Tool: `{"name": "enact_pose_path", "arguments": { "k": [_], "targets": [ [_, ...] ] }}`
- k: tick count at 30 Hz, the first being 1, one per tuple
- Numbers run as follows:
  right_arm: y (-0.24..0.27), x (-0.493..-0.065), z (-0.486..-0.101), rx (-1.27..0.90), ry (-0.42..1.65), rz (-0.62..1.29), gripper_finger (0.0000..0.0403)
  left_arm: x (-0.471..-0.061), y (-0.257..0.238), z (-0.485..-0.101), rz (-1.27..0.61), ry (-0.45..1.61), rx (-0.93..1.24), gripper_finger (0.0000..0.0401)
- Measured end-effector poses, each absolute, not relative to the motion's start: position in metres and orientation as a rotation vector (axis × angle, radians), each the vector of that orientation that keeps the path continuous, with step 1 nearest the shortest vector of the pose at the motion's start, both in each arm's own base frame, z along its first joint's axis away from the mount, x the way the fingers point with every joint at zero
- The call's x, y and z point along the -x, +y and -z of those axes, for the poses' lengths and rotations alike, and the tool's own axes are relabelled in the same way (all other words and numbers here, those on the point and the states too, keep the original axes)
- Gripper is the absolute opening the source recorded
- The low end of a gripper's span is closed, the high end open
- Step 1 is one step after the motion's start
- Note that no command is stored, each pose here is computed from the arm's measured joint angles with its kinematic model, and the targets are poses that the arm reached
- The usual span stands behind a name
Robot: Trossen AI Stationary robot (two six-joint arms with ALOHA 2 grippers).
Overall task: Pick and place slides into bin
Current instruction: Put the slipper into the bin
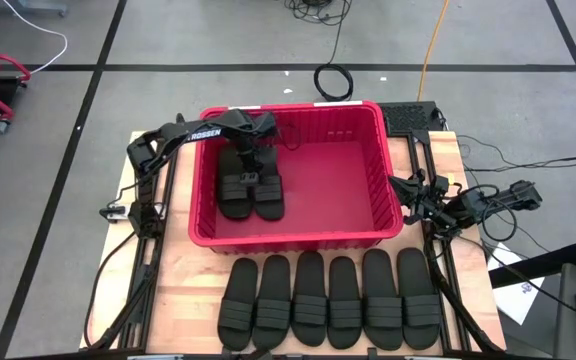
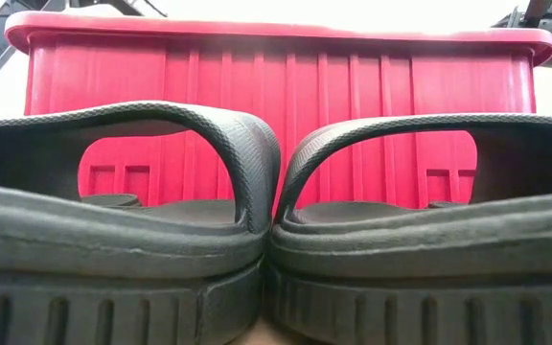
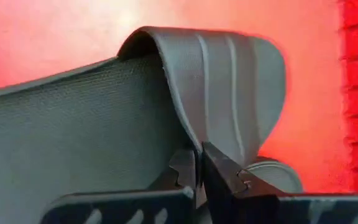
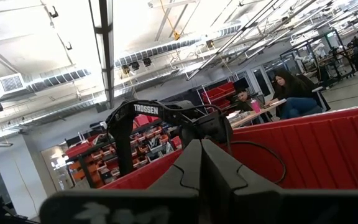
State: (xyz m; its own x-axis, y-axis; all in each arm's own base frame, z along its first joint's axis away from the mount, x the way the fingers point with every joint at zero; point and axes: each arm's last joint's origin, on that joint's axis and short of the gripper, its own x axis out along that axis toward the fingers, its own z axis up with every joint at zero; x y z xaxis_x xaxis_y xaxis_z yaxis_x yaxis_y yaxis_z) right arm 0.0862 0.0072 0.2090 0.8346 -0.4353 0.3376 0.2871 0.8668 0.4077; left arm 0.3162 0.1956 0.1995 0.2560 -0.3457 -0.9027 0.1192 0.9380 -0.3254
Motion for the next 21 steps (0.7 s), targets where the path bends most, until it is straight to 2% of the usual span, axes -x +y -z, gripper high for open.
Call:
{"name": "enact_pose_path", "arguments": {
  "k": [5, 15, 21],
  "targets": [
    [0.007, -0.086, -0.209, -0.352, -0.437, 0.391, 0.0000, -0.320, 0.194, -0.198, 0.268, 1.323, 0.122, 0.0036],
    [0.007, -0.086, -0.209, -0.352, -0.437, 0.391, 0.0000, -0.319, 0.194, -0.208, 0.202, 1.323, 0.106, 0.0100],
    [0.007, -0.086, -0.209, -0.352, -0.437, 0.391, 0.0000, -0.313, 0.191, -0.229, 0.147, 1.289, 0.078, 0.0139]
  ]
}}
